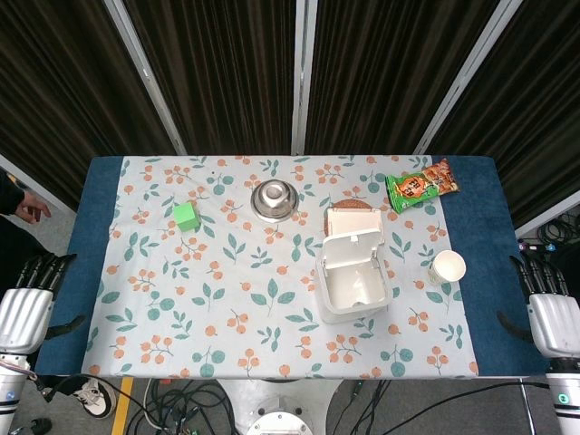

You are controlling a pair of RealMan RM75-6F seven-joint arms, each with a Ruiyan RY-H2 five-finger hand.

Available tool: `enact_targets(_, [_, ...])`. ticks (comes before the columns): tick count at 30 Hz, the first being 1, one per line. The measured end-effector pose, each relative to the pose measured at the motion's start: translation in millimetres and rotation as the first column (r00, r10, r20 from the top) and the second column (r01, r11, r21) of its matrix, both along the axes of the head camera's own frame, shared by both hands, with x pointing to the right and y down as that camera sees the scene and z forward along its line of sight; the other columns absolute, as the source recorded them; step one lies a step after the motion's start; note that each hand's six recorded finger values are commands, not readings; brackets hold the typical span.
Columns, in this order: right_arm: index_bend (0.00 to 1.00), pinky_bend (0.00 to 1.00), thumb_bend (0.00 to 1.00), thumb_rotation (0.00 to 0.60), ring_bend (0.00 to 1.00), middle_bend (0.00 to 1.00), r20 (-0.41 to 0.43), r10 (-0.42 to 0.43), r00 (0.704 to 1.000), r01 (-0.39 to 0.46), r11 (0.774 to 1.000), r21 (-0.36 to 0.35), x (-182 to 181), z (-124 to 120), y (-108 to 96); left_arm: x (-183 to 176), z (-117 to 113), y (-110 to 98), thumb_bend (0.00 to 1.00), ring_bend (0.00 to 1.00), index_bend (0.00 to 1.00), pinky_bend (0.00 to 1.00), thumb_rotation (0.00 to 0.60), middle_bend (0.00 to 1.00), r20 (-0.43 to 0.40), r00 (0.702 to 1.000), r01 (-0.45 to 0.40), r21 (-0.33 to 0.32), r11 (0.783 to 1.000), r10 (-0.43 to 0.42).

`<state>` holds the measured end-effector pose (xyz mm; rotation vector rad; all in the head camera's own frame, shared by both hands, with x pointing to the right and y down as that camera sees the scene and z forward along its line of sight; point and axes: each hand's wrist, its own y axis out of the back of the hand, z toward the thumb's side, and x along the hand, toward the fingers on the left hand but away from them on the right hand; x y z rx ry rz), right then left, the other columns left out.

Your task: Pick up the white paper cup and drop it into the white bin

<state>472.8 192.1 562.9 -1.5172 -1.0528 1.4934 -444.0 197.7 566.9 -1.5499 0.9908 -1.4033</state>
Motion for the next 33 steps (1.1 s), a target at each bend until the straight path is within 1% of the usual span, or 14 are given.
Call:
enact_targets(5, [0.0, 0.0, 0.16, 0.6, 0.0, 0.0, -0.005, -0.011, 1.0, 0.011, 1.0, 0.009, -1, 0, -1, -1, 1, 1, 0.09, 0.08, 0.1, 0.1, 0.6, 0.15, 0.008, 1.0, 0.001, -0.002, 1.0, -0.001])
enact_targets(13, [0.0, 0.0, 0.16, 0.6, 0.0, 0.0, -0.013, 0.013, 1.0, -0.013, 1.0, -0.008, 6, 6, 0, 1, 3, 2, 0.09, 0.08, 0.1, 0.1, 0.6, 0.15, 0.005, 1.0, -0.002, -0.007, 1.0, 0.002])
enact_targets(16, [0.0, 0.0, 0.16, 0.6, 0.0, 0.0, -0.031, 0.006, 0.999, -0.006, 1.0, -0.011, 5, 7, -2, -1, 7, 5, 0.09, 0.08, 0.1, 0.1, 0.6, 0.15, 0.006, 1.0, -0.005, -0.018, 1.0, 0.005])
enact_targets(20, [0.0, 0.0, 0.16, 0.6, 0.0, 0.0, -0.068, -0.004, 0.998, 0.003, 1.0, -0.023, 1, 11, -10, -5, 9, 9, 0.09, 0.08, 0.1, 0.1, 0.6, 0.15, 0.002, 1.0, 0.005, -0.022, 1.0, -0.005])
enact_targets(22, [0.0, 0.0, 0.16, 0.6, 0.0, 0.0, -0.073, -0.006, 0.997, 0.003, 0.999, -0.038, -1, 16, -15, -7, 9, 9, 0.09, 0.08, 0.1, 0.1, 0.6, 0.15, -0.003, 1.0, 0.009, -0.02, 1.0, -0.009])
enact_targets(27, [0.0, 0.0, 0.15, 0.6, 0.0, 0.0, -0.088, -0.025, 0.996, 0.016, 0.994, -0.105, -14, 34, -29, -8, 11, 12, 0.09, 0.08, 0.1, 0.1, 0.6, 0.15, -0.013, 1.0, 0.01, -0.019, 1.0, -0.01])
enact_targets(33, [0.0, 0.0, 0.15, 0.6, 0.0, 0.0, -0.124, -0.054, 0.991, 0.03, 0.981, -0.19, -32, 61, -48, -9, 17, 14, 0.09, 0.08, 0.1, 0.1, 0.6, 0.15, -0.018, 1.0, 0.015, -0.033, 0.999, -0.016])
